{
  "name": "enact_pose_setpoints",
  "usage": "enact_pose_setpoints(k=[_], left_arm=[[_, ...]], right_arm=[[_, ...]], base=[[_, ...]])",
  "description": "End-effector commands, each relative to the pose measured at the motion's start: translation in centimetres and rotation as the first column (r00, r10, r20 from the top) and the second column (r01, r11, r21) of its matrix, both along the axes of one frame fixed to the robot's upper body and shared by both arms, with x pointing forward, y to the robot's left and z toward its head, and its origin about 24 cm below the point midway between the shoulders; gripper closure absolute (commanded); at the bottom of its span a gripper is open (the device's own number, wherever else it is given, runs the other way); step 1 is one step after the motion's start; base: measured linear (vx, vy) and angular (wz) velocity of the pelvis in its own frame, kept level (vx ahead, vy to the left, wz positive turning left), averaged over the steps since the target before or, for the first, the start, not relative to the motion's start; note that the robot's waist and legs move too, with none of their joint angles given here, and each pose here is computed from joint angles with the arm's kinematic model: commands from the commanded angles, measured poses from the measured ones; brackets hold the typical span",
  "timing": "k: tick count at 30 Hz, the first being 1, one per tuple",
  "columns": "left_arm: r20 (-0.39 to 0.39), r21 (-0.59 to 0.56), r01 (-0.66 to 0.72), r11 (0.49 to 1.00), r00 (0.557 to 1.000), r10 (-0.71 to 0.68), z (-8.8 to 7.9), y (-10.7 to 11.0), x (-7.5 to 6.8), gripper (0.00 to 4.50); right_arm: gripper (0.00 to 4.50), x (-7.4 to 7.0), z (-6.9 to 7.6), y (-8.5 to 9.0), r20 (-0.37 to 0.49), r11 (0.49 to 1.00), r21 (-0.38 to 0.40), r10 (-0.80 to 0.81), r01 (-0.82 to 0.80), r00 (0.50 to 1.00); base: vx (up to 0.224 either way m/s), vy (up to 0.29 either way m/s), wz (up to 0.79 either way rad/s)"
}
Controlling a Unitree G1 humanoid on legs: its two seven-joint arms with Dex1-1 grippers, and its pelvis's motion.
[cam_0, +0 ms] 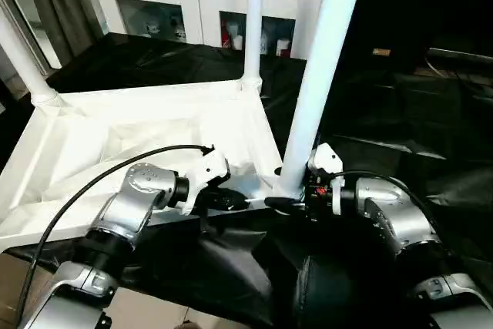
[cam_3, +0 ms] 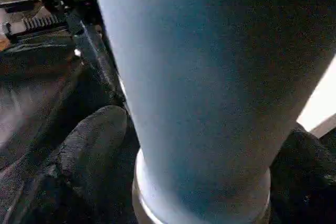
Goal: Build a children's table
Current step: Rotate leg to tighten
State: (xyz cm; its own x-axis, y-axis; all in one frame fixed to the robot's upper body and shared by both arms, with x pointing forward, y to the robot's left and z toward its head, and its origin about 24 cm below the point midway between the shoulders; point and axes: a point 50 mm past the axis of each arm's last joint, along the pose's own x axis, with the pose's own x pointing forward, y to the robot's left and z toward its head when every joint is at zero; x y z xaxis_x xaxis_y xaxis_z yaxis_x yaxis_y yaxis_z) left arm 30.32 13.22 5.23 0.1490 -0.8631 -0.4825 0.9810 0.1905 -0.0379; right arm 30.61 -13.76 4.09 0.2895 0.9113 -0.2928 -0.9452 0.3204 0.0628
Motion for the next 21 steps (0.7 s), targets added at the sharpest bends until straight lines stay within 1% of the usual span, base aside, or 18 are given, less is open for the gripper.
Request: enact_pose_setpoints(k=[1, 2, 4, 5, 9, 11, 15, 17, 18, 19, 21], left_arm=[[-0.003, -0.040, 0.031, 0.999, 1.000, -0.031, 0.3, -0.6, -0.3, 4.50], [-0.004, -0.042, 0.029, 0.999, 1.000, -0.029, 0.3, -0.6, -0.3, 4.50], [-0.006, -0.044, 0.022, 0.999, 1.000, -0.022, 0.2, -0.4, -0.2, 4.50], [-0.008, -0.050, 0.015, 0.999, 1.000, -0.015, 0.2, -0.5, -0.2, 4.50], [-0.017, -0.078, -0.004, 0.997, 1.000, 0.003, 0.1, -0.7, -0.3, 4.50], [-0.018, -0.084, -0.010, 0.996, 1.000, 0.008, 0.1, -0.8, -0.3, 4.50], [0.039, -0.078, -0.143, 0.987, 0.988, 0.146, 0.0, -1.6, 1.1, 4.50], [0.058, -0.075, -0.225, 0.971, 0.971, 0.230, -0.1, -2.1, 1.9, 4.50], [0.064, -0.076, -0.245, 0.966, 0.966, 0.250, 0.0, -2.2, 2.1, 4.50], [0.086, -0.080, -0.301, 0.950, 0.948, 0.307, 0.1, -2.8, 2.8, 4.50], [0.101, -0.090, -0.340, 0.936, 0.932, 0.348, 0.3, -3.9, 3.2, 4.50]], right_arm=[[1.03, -0.6, -0.1, 0.7, -0.021, 0.998, 0.015, 0.059, -0.058, 0.998], [1.03, -0.6, -0.1, 0.7, -0.022, 0.998, 0.018, 0.060, -0.059, 0.998], [1.25, -0.6, -0.1, 0.7, -0.025, 0.998, 0.022, 0.058, -0.058, 0.998], [1.25, -0.7, -0.1, 0.7, -0.031, 0.998, 0.025, 0.057, -0.056, 0.998], [1.62, -1.1, -0.6, 0.7, -0.072, 0.999, 0.036, 0.036, -0.034, 0.997], [1.70, -1.1, -0.7, 0.7, -0.077, 0.999, 0.039, 0.023, -0.021, 0.997], [1.76, -0.7, -1.9, 1.4, -0.068, 0.986, 0.022, -0.165, 0.166, 0.984], [1.77, -0.3, -2.5, 1.9, -0.062, 0.960, 0.023, -0.279, 0.281, 0.958], [1.77, -0.2, -2.6, 2.1, -0.066, 0.949, 0.023, -0.311, 0.313, 0.948], [1.77, 0.1, -3.1, 2.6, -0.084, 0.918, 0.023, -0.394, 0.397, 0.915], [1.77, 0.6, -3.5, 3.3, -0.086, 0.870, 0.011, -0.490, 0.493, 0.867]], base=[[0.000, 0.000, 0.00], [0.000, 0.000, 0.00], [0.000, 0.000, 0.00], [0.000, 0.000, 0.00], [0.000, 0.000, 0.00], [0.000, 0.000, 0.00], [0.000, 0.000, 0.00], [0.000, 0.000, 0.00], [0.000, 0.000, 0.00], [0.000, 0.000, 0.00], [0.000, 0.000, 0.00]])
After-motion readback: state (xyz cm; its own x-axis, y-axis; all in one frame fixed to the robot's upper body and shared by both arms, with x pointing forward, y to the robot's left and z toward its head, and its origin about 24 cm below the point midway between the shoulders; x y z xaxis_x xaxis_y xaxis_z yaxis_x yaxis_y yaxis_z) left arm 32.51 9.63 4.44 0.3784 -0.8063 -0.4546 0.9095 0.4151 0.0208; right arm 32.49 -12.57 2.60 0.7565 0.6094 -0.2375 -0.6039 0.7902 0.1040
